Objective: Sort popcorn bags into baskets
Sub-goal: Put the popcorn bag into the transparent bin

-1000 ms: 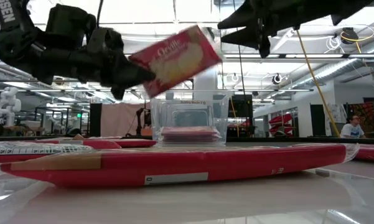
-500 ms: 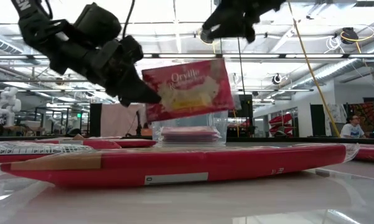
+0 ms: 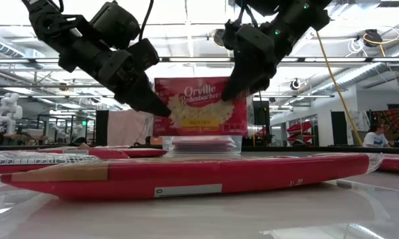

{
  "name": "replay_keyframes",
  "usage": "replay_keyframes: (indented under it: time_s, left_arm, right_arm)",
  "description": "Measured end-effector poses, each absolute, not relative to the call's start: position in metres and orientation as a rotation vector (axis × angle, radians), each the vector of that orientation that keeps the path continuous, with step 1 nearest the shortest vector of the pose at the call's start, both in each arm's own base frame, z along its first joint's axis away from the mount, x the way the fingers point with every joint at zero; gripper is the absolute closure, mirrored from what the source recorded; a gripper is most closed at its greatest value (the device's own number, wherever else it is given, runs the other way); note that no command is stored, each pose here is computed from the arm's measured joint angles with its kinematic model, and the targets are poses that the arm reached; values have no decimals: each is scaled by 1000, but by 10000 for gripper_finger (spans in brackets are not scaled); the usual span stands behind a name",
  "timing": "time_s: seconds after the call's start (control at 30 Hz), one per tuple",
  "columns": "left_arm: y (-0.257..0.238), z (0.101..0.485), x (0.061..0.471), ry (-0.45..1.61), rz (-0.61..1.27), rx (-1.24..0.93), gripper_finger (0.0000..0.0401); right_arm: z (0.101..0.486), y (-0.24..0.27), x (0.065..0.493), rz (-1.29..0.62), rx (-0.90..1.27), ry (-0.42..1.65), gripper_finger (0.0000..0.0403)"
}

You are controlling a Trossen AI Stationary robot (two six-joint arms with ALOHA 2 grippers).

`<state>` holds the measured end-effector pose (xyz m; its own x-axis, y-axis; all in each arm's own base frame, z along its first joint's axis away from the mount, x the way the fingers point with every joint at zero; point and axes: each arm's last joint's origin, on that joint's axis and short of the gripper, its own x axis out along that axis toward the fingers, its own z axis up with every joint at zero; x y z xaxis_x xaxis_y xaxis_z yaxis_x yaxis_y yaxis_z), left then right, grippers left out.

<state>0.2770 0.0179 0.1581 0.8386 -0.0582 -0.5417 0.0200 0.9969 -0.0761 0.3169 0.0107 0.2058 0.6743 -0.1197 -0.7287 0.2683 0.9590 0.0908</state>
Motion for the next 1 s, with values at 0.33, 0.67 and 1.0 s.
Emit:
replay_keyframes:
  time_s: [0.33, 0.67, 1.0]
  left_arm:
    - [18, 160, 278, 554, -14, -46, 362]
    - [13, 169, 280, 475, 87, -12, 221]
    - [14, 201, 258, 457, 124, -61, 135]
  right_arm:
    - [205, 12, 319, -173, 166, 792, 374]
    - [205, 12, 319, -165, 160, 797, 384]
    - [205, 15, 316, -127, 189, 828, 391]
